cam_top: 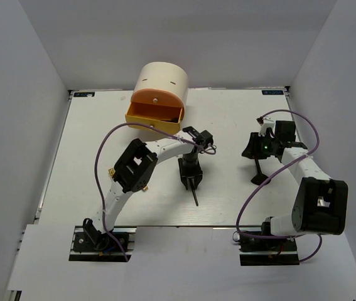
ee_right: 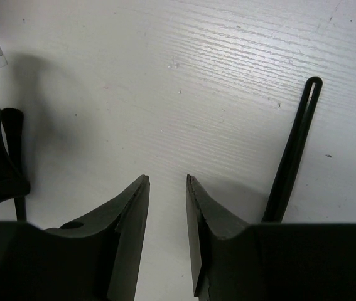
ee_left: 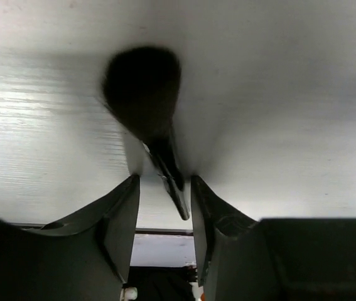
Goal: Organize the makeup
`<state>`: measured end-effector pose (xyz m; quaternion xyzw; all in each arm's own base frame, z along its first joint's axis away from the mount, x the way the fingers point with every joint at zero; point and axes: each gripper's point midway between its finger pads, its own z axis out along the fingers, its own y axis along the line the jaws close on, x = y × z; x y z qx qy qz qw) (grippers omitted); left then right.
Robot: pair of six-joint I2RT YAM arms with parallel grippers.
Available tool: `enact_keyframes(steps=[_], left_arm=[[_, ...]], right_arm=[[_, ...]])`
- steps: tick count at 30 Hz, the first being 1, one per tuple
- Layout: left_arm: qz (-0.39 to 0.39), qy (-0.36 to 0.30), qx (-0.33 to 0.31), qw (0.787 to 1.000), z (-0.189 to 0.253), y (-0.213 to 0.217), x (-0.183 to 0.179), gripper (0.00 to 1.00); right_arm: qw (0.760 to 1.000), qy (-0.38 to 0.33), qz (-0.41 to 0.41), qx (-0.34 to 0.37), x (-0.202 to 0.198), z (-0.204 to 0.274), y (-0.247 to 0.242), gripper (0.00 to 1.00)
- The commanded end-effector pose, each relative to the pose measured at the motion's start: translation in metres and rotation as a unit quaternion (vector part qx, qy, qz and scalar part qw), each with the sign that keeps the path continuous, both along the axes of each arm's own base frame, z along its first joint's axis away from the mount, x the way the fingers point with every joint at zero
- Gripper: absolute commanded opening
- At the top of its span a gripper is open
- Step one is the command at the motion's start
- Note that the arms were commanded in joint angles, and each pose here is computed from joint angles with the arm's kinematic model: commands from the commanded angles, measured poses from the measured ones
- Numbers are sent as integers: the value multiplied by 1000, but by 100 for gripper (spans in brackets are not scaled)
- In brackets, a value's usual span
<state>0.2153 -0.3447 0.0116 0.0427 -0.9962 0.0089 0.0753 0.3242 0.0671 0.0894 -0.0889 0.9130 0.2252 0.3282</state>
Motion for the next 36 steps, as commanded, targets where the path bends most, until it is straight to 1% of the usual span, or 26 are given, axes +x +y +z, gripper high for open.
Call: enact_keyframes(steps=[1,4,5,6,7,10,11,12,14,15,16,17,18,20,21,22,24,28,30,31,32,33,34,35,36], left_arm=[[-28,-36,64,997,-33,30,11,48],[-31,-35,67,997,-40,33,8,38],[-33,-36,68,997,-41,35,8,31],[-38,-38,69,996,-41,36,9,27],[-40,-40,67,996,-41,37,8,20],[-53,-48,56,996,-39,35,11,11],[-56,-57,50,996,-33,33,14,4],[-63,-71,44,995,-28,31,19,2],[-72,-103,23,992,-10,21,32,0],[-84,-130,0,988,9,13,42,0],[-97,-142,-23,985,20,5,47,0],[-107,-170,-53,978,42,-8,57,0],[-138,-210,-94,963,72,-20,68,0],[-165,-260,-147,940,113,-37,80,0],[-182,-295,-172,922,133,-46,88,0],[-185,-323,-195,907,161,-48,89,0],[-175,-362,-212,891,191,-44,105,0],[-131,-407,-240,871,242,-30,129,0],[-83,-429,-256,862,260,-21,143,0],[-57,-445,-267,853,277,-10,149,0],[-18,-455,-286,843,290,-9,154,0],[18,-461,-267,846,282,3,162,0],[50,-464,-268,843,285,11,166,0],[115,-468,-285,829,300,22,171,0],[170,-473,-245,829,282,41,176,0]], right_arm=[[1000,-13,12,-4,-2,7,1,36],[1000,-21,9,-18,1,10,-4,36],[999,-24,7,-22,3,12,-6,36],[999,-24,3,-27,4,12,-8,36],[999,-26,1,-30,6,14,-10,36],[999,-28,-2,-32,8,15,-12,36],[999,-29,-7,-35,9,16,-14,36],[999,-31,-8,-38,10,17,-16,36],[998,-30,-13,-45,12,17,-20,36],[998,-34,-13,-49,14,19,-21,36],[998,-38,-13,-56,16,21,-24,37],[997,-40,-12,-61,16,22,-25,38],[997,-45,-16,-66,18,23,-29,40],[996,-48,-12,-72,20,24,-30,42],[996,-47,-12,-74,20,23,-30,42],[996,-48,-11,-75,22,23,-31,42],[996,-48,-10,-76,24,24,-31,42],[995,-51,-9,-80,28,26,-32,41],[995,-55,-7,-84,29,27,-33,42],[995,-57,-8,-86,30,28,-34,41],[994,-57,-8,-89,30,28,-34,41],[994,-59,-7,-91,31,28,-35,42],[994,-58,-6,-91,31,27,-35,41],[994,-58,-5,-93,31,26,-35,41],[994,-59,-5,-95,31,26,-35,41]])
